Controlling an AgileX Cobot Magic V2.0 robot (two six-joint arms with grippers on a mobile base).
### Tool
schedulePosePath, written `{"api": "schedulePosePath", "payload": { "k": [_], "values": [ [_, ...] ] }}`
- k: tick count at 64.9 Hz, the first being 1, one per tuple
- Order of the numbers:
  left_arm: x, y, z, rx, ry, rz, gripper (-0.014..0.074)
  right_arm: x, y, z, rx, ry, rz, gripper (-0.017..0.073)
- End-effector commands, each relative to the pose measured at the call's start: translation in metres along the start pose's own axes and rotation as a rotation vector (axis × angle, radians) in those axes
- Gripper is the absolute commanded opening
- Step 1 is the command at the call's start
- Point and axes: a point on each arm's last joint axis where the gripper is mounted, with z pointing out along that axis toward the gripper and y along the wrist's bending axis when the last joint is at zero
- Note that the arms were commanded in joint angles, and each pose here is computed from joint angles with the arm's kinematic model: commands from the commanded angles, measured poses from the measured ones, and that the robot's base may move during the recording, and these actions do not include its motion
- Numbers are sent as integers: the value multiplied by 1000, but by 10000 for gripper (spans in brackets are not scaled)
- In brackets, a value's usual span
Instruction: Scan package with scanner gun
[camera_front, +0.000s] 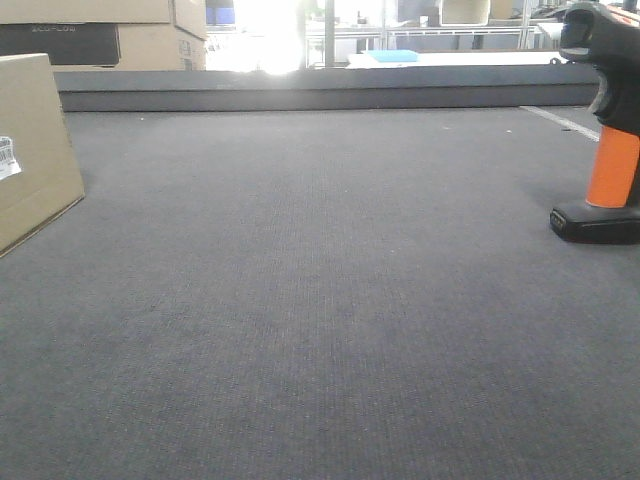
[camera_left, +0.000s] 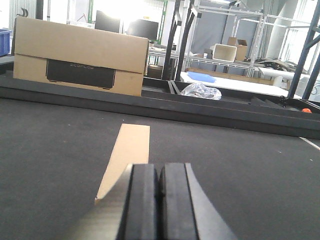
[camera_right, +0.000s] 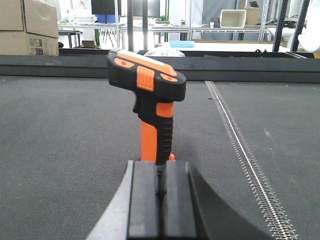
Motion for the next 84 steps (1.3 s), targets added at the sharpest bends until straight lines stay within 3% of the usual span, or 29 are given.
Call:
{"api": "schedulePosePath", "payload": {
  "k": [1, 12, 20, 30, 39, 84],
  "values": [
    [-1, 0, -1, -4, -18, -1, -111, -1, 0, 0, 6, -17, -6, -162],
    [6, 2, 1, -10, -12, -2, -111, -1, 0, 0, 6, -17, -6, -162],
    [27, 7, 3, -33, -70, 114, -111, -1, 0, 0, 6, -17, -6, -162],
    [61, 11, -3, -33, -72, 177, -111, -1, 0, 0, 6, -17, -6, -162],
    [89, 15, 0, -34, -4, 175, -111, -1, 0, 0, 6, -17, -6, -162],
    [91, 15, 0, -34, 25, 156, -111, -1, 0, 0, 6, -17, -6, -162]
  ]
}}
